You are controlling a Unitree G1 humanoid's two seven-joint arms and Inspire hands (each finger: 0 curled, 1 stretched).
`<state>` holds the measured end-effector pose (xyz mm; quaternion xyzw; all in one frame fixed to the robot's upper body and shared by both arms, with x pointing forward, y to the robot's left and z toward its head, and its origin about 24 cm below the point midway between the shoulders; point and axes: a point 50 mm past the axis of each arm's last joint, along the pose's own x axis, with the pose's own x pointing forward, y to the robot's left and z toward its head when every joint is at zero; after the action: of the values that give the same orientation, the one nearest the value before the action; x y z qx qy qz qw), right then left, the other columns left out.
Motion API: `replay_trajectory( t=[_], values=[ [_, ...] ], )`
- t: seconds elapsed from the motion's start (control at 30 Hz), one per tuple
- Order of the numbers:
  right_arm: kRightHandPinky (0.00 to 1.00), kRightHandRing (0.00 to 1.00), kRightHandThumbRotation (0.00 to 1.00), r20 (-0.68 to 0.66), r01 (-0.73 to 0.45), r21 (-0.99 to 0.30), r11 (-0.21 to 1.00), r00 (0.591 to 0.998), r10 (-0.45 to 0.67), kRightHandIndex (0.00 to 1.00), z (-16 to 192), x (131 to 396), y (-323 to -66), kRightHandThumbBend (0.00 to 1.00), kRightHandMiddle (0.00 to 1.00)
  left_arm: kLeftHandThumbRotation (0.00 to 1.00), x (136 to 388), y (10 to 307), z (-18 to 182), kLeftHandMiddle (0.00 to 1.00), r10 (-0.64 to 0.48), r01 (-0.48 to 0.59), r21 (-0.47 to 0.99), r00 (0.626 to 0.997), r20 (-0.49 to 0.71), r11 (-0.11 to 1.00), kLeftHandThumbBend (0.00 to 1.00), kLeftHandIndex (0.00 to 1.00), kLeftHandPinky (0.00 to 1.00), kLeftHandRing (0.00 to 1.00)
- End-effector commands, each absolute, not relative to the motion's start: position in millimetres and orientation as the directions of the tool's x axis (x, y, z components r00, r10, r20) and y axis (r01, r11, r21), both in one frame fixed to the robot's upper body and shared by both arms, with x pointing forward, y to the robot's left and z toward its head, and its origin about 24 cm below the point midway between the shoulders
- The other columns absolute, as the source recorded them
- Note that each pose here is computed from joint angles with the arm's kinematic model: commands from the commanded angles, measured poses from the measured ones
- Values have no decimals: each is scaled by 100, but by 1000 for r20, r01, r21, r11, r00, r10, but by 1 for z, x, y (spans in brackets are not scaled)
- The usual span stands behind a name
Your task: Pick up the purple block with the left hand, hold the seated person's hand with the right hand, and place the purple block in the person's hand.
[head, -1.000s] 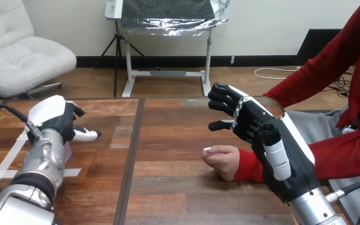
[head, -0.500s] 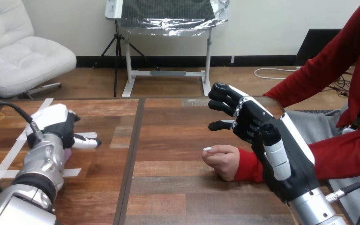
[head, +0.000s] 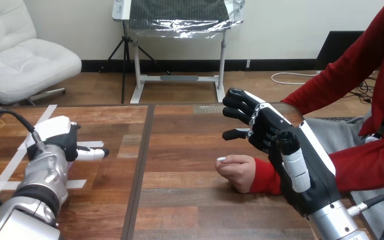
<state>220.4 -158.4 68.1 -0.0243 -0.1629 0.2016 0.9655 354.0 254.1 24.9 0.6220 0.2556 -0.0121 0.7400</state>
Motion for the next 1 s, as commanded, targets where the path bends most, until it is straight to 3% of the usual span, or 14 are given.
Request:
replay_trajectory(
  t=[0.0,0.97],
  values=[
    [70,87,100,357,-383,-131,915,842,403,87,82,225,-158,93,88,62,366,255,46,96,306,291,938,890,-337,187,67,93,88,94],
    [71,87,100,356,-386,-129,914,842,406,87,82,225,-158,93,88,59,361,261,42,97,334,286,942,883,-330,175,69,93,92,96]
  ],
)
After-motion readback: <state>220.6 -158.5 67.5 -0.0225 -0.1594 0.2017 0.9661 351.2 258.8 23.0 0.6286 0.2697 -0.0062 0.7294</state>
